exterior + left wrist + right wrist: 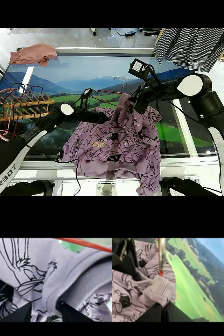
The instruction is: Fold the clothes and pants, and hang the long-sleeved shirts on hangers.
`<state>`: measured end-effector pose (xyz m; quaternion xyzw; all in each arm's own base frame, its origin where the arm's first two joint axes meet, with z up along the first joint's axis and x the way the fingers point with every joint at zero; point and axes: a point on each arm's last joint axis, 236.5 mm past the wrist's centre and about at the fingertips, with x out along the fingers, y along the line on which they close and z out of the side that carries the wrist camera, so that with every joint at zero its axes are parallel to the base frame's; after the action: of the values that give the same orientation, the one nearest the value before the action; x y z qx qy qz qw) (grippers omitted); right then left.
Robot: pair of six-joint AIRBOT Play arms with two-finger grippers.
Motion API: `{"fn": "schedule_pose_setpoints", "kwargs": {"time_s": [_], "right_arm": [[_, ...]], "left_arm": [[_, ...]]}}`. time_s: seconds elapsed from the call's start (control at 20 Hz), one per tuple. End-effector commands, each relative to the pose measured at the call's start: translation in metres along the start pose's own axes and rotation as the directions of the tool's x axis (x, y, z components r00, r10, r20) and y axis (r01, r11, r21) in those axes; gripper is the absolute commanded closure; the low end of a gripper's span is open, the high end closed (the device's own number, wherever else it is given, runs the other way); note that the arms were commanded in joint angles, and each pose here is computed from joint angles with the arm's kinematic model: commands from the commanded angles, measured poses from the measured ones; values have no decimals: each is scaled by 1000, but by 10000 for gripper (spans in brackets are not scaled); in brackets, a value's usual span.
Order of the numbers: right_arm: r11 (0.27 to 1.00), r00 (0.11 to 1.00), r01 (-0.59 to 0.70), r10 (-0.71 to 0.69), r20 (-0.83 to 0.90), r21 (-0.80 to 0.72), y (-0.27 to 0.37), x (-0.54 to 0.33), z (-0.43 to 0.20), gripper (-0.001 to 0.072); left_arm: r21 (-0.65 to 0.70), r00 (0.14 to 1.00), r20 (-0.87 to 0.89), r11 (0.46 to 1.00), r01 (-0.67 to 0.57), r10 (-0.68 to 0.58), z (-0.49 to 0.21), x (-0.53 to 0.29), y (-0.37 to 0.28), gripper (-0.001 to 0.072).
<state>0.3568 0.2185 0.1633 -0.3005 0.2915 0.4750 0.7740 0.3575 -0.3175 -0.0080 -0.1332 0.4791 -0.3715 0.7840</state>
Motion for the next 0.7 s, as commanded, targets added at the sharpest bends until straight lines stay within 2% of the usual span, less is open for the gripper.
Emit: {"fn": "schedule_pose_setpoints", "kwargs": {"time_s": [0.0, 0.1, 0.15, 0.35, 0.65], "right_arm": [[1000, 1000, -3, 3, 8, 2, 1, 0, 2, 683], [1000, 1000, -3, 3, 8, 2, 1, 0, 2, 683], [1000, 1000, -2, 2, 7, 2, 1, 0, 2, 683], [1000, 999, -4, 3, -41, -18, 1, -4, -7, 684], [998, 985, -30, 21, -170, -54, 10, -17, -36, 683]], "left_arm": [[-14, 1000, -6, 1000, 5, -5, -3, 7, -1, 389], [31, 1000, -5, 1000, 4, -4, -3, 7, 0, 623], [65, 1000, -4, 998, 4, -4, -3, 7, 0, 677], [119, 998, 26, 991, -59, 56, 10, -12, 19, 679], [80, 963, 229, 983, -163, 141, 68, -94, 56, 679]]}}
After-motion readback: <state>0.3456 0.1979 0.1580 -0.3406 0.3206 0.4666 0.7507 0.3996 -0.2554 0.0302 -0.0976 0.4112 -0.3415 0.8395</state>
